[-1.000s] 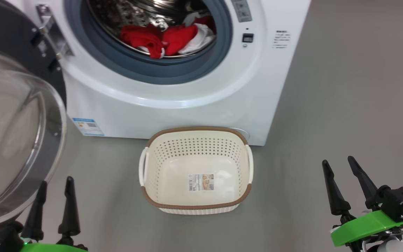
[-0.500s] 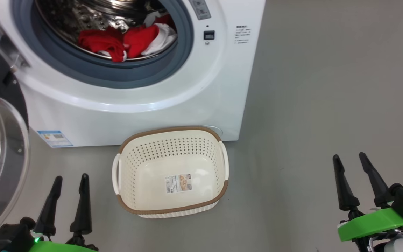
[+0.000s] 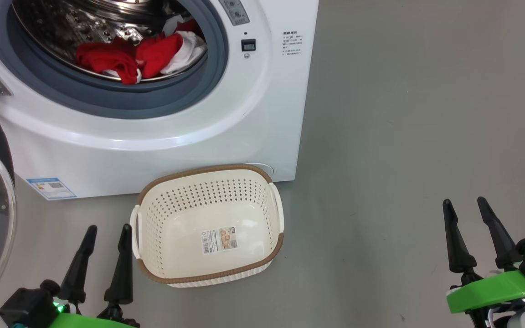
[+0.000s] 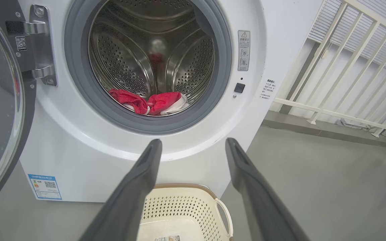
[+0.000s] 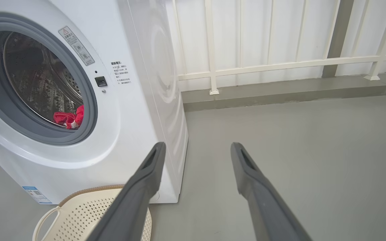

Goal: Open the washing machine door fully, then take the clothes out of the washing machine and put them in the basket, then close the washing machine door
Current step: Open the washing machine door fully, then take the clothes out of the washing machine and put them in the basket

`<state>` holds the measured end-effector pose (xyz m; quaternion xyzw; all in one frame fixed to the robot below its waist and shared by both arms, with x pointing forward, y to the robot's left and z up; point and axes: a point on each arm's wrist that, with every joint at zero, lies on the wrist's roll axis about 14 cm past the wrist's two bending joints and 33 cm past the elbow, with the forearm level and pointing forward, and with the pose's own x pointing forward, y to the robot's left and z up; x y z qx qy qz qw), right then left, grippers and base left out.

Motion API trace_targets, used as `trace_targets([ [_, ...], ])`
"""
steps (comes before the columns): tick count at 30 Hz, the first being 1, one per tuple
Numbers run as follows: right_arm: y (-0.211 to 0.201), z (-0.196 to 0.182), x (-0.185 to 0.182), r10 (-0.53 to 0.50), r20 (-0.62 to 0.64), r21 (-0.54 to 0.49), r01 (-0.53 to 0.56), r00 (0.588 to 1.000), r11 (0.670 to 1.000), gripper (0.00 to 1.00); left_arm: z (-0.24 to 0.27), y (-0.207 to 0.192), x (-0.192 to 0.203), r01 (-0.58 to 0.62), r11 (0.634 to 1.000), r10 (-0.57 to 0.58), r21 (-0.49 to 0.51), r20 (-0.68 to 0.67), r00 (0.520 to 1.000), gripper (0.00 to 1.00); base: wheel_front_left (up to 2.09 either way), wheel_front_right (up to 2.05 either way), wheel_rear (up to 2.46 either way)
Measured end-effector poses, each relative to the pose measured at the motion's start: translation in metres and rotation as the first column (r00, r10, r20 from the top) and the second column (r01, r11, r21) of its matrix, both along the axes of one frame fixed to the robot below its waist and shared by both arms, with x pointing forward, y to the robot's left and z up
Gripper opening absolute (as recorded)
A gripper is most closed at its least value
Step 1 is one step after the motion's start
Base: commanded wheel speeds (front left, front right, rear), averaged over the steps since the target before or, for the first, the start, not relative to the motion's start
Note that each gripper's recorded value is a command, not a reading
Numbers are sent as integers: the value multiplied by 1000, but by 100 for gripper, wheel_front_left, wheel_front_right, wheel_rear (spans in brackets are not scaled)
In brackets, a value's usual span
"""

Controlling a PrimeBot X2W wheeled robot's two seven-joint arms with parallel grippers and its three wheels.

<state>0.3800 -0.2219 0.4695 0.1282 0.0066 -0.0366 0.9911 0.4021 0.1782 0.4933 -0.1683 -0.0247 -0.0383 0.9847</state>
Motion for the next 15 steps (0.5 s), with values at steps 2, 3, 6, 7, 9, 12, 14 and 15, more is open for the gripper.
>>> trace_targets([
  [2, -1, -2, -3, -2, -7, 0, 2, 1000, 1000, 100, 0, 0, 0, 3, 1000, -3, 2, 1, 1000, 100, 0, 0, 0],
  [3, -1, -4, -5, -3, -13, 0, 3, 1000, 1000, 100, 1, 0, 0, 3, 1000, -3, 3, 2, 1000, 100, 0, 0, 0],
  [6, -2, -4, -5, -6, -13, -1, 6, 1000, 1000, 100, 1, 0, 1, 6, 1000, -6, 10, 3, 1000, 100, 0, 0, 0],
  [7, -2, -4, -5, -6, -13, 0, 6, 1000, 1000, 100, 1, 0, 1, 6, 1000, -6, 11, 4, 1000, 100, 0, 0, 0],
  [9, -2, -4, -5, -6, -13, 0, 6, 1000, 1000, 100, 1, 1, 0, 7, 1000, -7, 13, 4, 1000, 100, 0, 0, 0],
  [12, -1, -3, -5, -4, -11, 0, 4, 1000, 1000, 100, 2, 1, 0, 6, 1000, -6, 14, 6, 1000, 100, 0, 0, 0],
  [14, -1, -3, -5, -3, -11, 0, 3, 1000, 1000, 100, 2, 2, 0, 5, 1000, -5, 14, 6, 1000, 100, 0, 0, 0],
  [15, -1, -3, -5, -3, -11, 0, 3, 1000, 1000, 100, 2, 2, 0, 5, 1000, -5, 14, 7, 1000, 100, 0, 0, 0],
])
